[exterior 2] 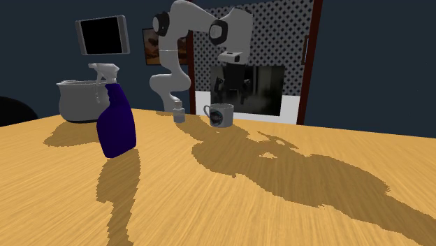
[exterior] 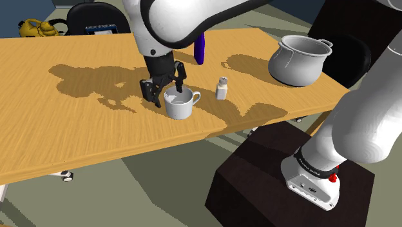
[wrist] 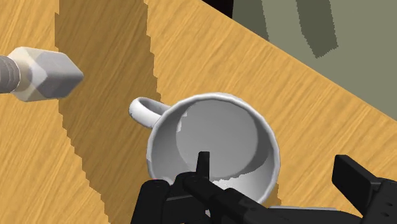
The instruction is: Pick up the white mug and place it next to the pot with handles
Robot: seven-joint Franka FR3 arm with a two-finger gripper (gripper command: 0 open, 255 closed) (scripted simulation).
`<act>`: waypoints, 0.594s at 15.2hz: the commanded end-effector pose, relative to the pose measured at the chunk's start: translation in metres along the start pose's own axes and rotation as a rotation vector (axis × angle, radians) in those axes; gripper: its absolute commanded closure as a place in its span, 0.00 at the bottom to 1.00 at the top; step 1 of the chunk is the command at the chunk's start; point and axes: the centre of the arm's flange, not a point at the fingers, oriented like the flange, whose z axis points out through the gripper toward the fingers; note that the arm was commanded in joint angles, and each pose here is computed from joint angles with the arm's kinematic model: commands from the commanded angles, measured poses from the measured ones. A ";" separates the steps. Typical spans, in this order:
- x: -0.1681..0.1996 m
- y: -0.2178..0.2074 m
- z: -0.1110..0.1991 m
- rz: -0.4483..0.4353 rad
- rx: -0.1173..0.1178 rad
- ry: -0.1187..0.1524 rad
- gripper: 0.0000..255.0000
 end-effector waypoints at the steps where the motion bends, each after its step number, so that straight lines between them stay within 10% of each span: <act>1: 0.003 -0.007 0.010 0.000 -0.002 0.000 0.00; 9: 0.003 -0.007 0.039 0.000 -0.002 0.000 0.00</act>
